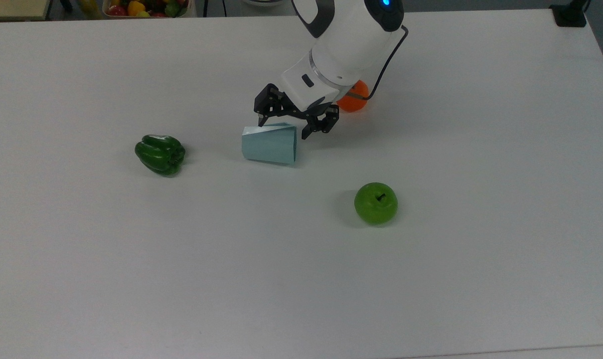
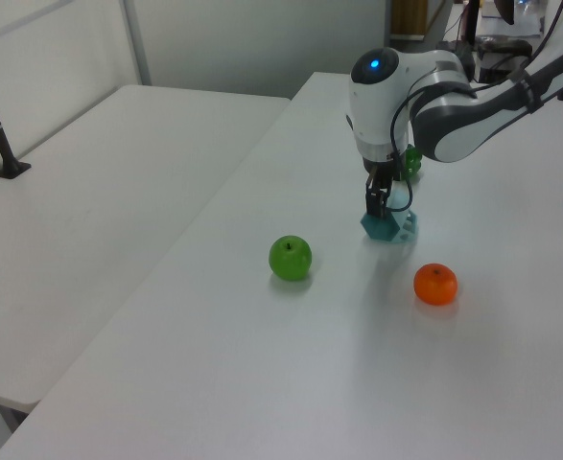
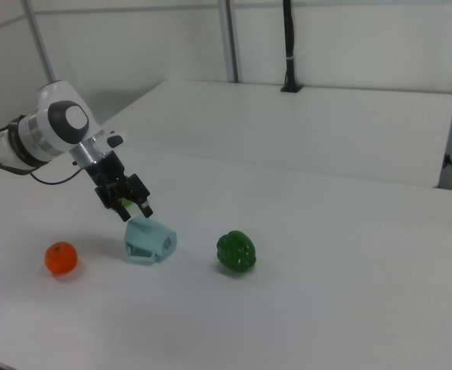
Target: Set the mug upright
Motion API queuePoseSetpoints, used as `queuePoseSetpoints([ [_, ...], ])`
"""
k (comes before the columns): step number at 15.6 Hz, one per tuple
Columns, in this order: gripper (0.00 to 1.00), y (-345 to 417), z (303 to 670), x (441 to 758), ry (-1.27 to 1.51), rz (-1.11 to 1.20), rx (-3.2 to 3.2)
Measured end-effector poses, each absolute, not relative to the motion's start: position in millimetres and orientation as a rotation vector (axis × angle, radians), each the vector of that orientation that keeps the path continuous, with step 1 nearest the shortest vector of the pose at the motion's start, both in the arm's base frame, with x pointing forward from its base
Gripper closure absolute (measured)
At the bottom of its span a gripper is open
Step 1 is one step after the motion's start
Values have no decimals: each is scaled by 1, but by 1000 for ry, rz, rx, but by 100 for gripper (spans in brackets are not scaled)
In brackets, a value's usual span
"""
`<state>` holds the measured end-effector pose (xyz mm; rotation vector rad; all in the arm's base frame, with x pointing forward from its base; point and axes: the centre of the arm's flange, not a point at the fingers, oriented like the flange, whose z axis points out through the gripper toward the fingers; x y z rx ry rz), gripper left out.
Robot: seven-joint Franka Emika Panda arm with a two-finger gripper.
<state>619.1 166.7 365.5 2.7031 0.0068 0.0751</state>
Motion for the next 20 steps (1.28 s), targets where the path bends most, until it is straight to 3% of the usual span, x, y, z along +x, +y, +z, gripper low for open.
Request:
queuePoseSetpoints([
  [2,4,167,361,620,-1,96,2673],
  [3,11,169,358,621,-2,106,2657],
  [5,15,170,351,621,-3,130,2613],
  [7,31,169,342,623,5,143,2574],
  [9,37,168,335,623,16,145,2554],
  [11,55,168,336,625,25,153,2541],
  [14,71,167,349,627,14,184,2542],
  [16,89,166,359,629,-14,202,2556],
  [20,92,155,381,638,-151,257,2711],
])
